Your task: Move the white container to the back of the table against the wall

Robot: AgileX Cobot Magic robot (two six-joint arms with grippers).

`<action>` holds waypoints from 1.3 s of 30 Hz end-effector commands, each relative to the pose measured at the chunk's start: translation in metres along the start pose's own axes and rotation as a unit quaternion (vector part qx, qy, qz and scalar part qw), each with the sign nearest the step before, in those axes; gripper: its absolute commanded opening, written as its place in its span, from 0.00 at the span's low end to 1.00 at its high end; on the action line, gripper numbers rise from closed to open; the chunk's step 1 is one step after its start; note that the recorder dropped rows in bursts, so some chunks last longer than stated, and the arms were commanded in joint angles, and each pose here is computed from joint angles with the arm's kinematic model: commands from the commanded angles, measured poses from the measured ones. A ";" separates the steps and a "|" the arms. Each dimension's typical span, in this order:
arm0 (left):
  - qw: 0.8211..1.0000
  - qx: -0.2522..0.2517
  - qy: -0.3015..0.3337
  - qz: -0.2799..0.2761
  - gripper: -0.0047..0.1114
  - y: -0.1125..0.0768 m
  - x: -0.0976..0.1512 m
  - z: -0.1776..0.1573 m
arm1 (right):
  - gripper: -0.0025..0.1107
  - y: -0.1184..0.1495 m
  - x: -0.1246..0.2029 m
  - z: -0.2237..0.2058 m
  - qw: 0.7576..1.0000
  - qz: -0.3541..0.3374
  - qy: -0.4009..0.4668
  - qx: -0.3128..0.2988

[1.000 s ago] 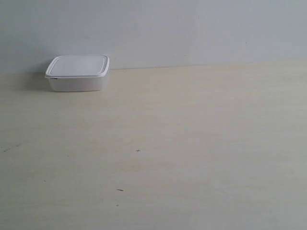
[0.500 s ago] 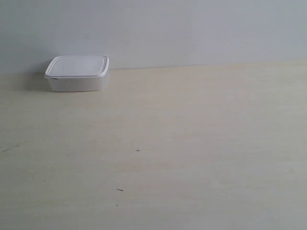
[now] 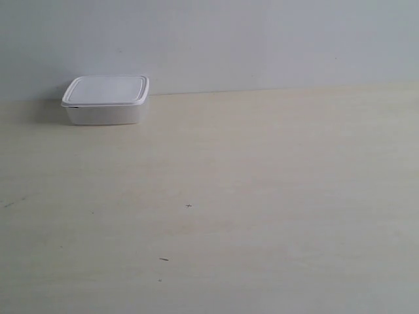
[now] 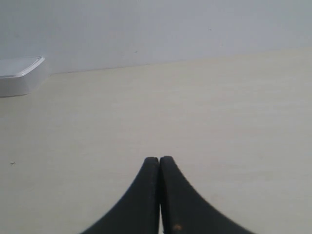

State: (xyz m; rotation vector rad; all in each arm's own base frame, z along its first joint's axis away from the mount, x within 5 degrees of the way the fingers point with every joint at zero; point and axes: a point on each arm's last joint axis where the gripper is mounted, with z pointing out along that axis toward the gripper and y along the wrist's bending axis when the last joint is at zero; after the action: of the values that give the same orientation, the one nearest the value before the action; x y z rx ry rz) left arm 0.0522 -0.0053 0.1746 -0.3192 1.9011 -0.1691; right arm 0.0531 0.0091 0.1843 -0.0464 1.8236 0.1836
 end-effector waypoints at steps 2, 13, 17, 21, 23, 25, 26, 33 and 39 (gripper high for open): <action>1.000 -0.001 -0.008 -0.002 0.04 0.000 0.000 0.000 | 0.02 0.000 0.000 0.000 1.000 0.000 -0.008 0.002; 1.000 -0.003 -0.007 0.004 0.04 0.001 0.000 0.000 | 0.02 0.000 0.000 0.000 1.000 0.000 -0.008 0.002; 1.000 -0.013 -0.009 0.022 0.04 0.002 -0.001 0.000 | 0.02 0.000 0.000 0.000 1.000 -0.001 -0.008 0.002; 0.997 -0.037 -0.046 0.056 0.04 0.006 -0.008 -0.001 | 0.02 0.000 0.000 0.000 1.000 -0.001 -0.008 0.002; 0.994 -0.049 -0.053 0.078 0.04 0.008 -0.009 -0.001 | 0.02 0.000 0.000 0.000 1.000 0.000 -0.008 0.002; 0.993 -0.059 -0.055 0.084 0.04 0.010 -0.010 -0.001 | 0.02 0.000 0.000 0.000 1.000 0.000 -0.008 0.002; 0.993 -0.065 -0.057 0.082 0.04 0.011 -0.010 -0.001 | 0.02 0.000 0.000 0.000 1.000 0.000 -0.008 0.002; 0.993 -0.089 -0.062 0.054 0.04 0.016 -0.011 -0.002 | 0.02 0.000 0.000 0.000 1.000 -0.001 -0.008 0.002; 0.993 -0.088 -0.061 0.055 0.04 0.015 -0.011 -0.002 | 0.02 0.000 0.000 0.000 1.000 0.000 -0.008 0.002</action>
State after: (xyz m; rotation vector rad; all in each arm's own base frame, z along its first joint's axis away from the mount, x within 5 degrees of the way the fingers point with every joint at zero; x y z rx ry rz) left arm 0.0517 0.0124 0.1805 -0.3283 1.8273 0.0915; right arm 0.0532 0.0090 0.1843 -0.0472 1.8235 0.1810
